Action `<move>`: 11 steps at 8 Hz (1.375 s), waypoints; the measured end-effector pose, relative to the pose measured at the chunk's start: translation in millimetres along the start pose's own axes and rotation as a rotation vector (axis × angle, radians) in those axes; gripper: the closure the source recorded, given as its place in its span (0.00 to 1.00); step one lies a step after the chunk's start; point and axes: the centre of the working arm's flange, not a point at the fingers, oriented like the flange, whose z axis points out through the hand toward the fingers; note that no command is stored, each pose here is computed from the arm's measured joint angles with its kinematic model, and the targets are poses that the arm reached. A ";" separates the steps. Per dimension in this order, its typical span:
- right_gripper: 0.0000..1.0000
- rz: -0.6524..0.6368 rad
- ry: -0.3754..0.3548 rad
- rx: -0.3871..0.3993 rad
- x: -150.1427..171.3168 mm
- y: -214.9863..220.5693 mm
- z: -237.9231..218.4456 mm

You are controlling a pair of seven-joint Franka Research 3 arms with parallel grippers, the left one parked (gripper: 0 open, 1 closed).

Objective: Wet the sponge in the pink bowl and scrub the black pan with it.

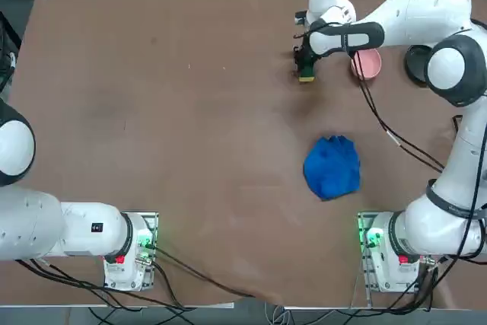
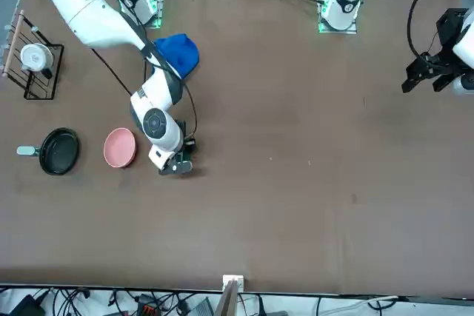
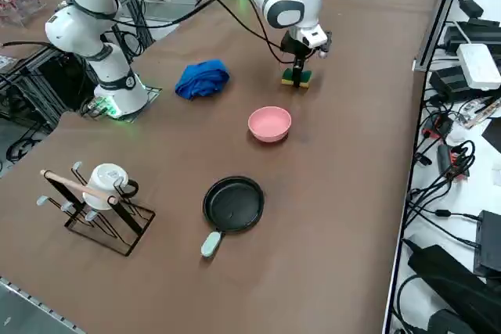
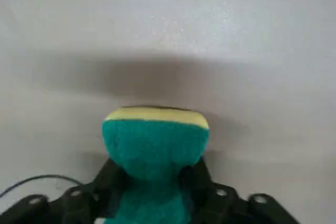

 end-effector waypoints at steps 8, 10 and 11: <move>0.00 0.057 0.099 -0.106 16.2 30.7 -136.8; 0.00 0.088 0.138 -0.150 7.4 56.7 -198.5; 0.00 0.087 0.144 -0.143 4.5 74.9 -221.6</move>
